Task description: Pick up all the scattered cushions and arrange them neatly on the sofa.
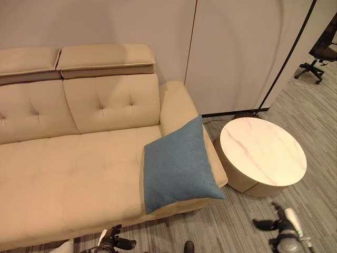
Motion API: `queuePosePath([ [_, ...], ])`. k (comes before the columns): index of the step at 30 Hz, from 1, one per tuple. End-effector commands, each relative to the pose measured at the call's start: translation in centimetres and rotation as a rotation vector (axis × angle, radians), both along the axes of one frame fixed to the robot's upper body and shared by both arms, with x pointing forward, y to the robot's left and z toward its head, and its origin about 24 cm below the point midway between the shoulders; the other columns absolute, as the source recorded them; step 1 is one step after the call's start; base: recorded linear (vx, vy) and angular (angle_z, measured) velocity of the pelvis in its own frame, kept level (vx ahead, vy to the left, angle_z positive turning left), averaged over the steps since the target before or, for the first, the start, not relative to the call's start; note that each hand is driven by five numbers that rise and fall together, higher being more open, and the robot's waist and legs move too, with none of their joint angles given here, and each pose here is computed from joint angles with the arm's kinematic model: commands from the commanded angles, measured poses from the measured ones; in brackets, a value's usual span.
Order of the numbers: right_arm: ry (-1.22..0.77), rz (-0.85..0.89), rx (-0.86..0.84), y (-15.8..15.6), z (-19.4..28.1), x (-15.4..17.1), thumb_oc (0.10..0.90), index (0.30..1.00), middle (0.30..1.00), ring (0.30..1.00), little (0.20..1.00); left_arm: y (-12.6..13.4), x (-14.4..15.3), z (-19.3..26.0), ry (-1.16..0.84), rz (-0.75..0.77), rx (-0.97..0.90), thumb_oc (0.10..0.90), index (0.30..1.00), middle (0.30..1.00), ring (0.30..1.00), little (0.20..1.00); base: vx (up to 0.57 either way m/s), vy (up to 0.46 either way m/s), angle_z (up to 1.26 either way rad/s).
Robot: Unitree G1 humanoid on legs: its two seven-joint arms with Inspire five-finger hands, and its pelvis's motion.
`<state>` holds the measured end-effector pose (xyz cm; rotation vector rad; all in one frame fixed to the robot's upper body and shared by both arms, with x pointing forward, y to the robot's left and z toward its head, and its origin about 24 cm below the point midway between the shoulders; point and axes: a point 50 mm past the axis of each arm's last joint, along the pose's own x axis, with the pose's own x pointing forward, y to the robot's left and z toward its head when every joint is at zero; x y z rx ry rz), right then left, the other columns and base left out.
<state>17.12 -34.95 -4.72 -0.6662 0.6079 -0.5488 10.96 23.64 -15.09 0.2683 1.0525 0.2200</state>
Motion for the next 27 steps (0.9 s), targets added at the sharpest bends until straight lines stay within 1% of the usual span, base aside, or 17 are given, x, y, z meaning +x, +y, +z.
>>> queuePosePath([
  [1,-0.249,-0.038,-0.047,-0.4,3.5,3.1,0.8,0.9,0.9,0.9,0.9,-0.2,1.1,0.2,-0.034,0.009,0.015,0.8,0.9,0.9,0.9,0.9,0.05,0.021,-0.08],
  [2,-0.464,-0.13,0.054,0.0,5.4,4.3,0.8,0.9,0.9,0.9,0.9,-0.6,0.6,0.0,-0.024,0.017,0.005,0.8,0.9,0.9,0.9,0.9,0.05,0.015,-0.05],
  [3,-0.525,-0.154,0.094,0.2,5.8,4.7,0.8,0.9,0.9,0.9,0.9,-0.6,0.5,0.0,-0.021,0.018,0.004,0.8,0.9,0.9,0.9,0.9,0.05,0.015,-0.05],
  [4,-0.525,-0.154,0.095,0.2,5.8,4.6,0.8,0.9,0.9,0.9,0.9,-0.6,0.5,0.0,-0.021,0.017,0.005,0.8,0.9,0.9,0.9,0.9,0.0,0.0,0.0],
  [7,-0.727,-0.2,0.273,1.8,7.0,6.3,0.8,0.9,0.9,0.9,0.9,-0.7,0.2,-0.2,-0.009,0.017,0.0,0.8,0.9,0.9,0.9,0.9,0.02,0.01,0.05],
  [11,-0.866,-0.183,0.438,3.8,8.0,8.1,0.8,0.9,0.9,0.9,0.9,-0.8,-0.2,-0.3,-0.001,0.015,-0.009,0.8,0.9,0.9,0.9,0.9,0.02,0.019,0.09],
  [12,-0.912,-0.144,0.484,4.8,8.9,9.0,0.8,0.9,0.9,0.9,0.9,-0.8,-0.4,-0.3,-0.001,0.012,-0.013,0.8,0.9,0.9,0.9,0.9,0.01,0.014,0.09],
  [14,-0.927,-0.135,0.5,5.0,9.1,9.3,0.8,0.9,0.9,0.9,0.9,-0.7,-0.4,-0.3,0.0,0.01,-0.011,0.8,0.9,0.9,0.9,0.9,0.0,0.0,0.0],
  [15,-0.969,-0.107,0.563,6.1,9.7,10.2,0.8,0.9,0.9,0.9,0.9,-0.8,-0.5,-0.3,0.004,-0.001,-0.013,0.8,0.9,0.9,0.9,0.9,0.02,0.008,0.09],
  [16,-0.969,-0.106,0.564,6.1,9.7,10.2,0.8,0.9,0.9,0.9,0.9,-0.8,-0.5,-0.3,0.004,-0.001,-0.012,0.8,0.9,0.9,0.9,0.9,0.0,0.007,0.12],
  [17,-0.996,-0.08,0.611,6.9,10.2,11.0,0.8,0.9,0.9,0.9,0.9,-0.7,-0.5,-0.2,0.002,-0.009,-0.009,0.8,0.9,0.9,0.9,0.9,-0.01,0.002,0.19],
  [18,-0.994,-0.065,0.622,7.1,10.3,11.2,0.8,0.9,0.9,0.9,0.9,-0.7,-0.6,-0.3,0.004,-0.01,-0.011,0.8,0.9,0.9,0.9,0.9,-0.01,0.002,0.15],
  [27,-0.904,0.048,0.628,8.9,10.0,12.3,0.8,0.9,0.9,0.9,0.9,-0.4,-0.4,-0.1,-0.005,-0.021,-0.005,0.8,0.9,0.9,0.9,0.9,-0.01,-0.003,0.11],
])
